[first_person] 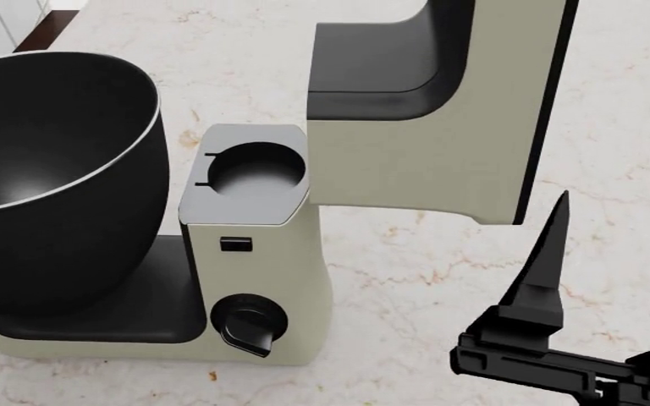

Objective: Close the stand mixer head.

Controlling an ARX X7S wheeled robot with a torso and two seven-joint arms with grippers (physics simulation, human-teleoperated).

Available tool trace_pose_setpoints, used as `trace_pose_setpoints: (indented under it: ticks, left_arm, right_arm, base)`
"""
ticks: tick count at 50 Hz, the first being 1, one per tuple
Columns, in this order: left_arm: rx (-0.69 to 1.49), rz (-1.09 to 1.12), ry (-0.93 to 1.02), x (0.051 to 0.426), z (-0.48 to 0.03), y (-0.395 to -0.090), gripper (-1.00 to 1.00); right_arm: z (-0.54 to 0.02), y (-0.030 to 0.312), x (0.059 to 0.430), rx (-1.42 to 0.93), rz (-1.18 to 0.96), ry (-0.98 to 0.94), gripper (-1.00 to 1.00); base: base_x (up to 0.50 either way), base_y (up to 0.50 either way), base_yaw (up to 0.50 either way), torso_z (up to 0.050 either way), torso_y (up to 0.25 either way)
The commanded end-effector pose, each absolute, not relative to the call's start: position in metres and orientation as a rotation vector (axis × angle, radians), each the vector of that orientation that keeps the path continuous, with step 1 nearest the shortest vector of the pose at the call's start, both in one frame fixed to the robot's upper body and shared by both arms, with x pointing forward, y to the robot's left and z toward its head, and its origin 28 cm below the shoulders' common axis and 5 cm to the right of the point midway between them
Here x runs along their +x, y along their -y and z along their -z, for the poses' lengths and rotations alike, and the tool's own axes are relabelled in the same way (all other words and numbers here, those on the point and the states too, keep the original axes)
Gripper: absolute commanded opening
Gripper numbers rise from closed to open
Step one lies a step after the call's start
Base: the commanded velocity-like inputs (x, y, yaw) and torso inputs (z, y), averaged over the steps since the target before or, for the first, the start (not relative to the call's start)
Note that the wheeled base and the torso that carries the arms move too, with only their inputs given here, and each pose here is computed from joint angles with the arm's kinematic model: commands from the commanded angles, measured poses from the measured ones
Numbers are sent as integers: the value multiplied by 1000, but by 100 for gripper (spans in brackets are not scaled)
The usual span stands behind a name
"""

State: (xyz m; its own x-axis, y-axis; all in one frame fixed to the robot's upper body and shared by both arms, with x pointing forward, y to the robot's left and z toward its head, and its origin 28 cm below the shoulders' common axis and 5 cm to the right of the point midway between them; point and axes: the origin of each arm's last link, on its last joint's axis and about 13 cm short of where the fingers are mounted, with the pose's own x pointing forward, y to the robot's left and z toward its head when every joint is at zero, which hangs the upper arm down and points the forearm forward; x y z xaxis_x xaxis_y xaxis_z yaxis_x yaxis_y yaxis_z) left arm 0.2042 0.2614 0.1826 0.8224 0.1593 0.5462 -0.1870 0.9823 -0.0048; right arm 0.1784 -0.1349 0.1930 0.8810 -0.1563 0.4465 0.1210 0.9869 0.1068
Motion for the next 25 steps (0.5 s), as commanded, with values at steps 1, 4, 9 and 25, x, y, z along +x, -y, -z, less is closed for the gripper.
trace_pose_setpoints:
  ticks: [1, 4, 9, 25]
  left_arm:
    - [36, -150, 575, 200, -185, -264, 100]
    - [35, -150, 576, 201, -184, -264, 100]
    - [34, -144, 574, 200, -185, -263, 100]
    - [37, -141, 570, 200, -184, -263, 100]
  right_arm:
    - [-213, 160, 168, 123, 325, 482, 100]
    - [-224, 169, 162, 136, 346, 510, 100]
    - [-236, 183, 169, 172, 372, 498, 100]
    - [-270, 190, 228, 3, 382, 247, 100]
  base:
    - [0, 0, 0, 0, 0]
    - [0, 0, 0, 0, 0]
    - [0, 0, 0, 0, 0]
    - [0, 0, 0, 0, 0]
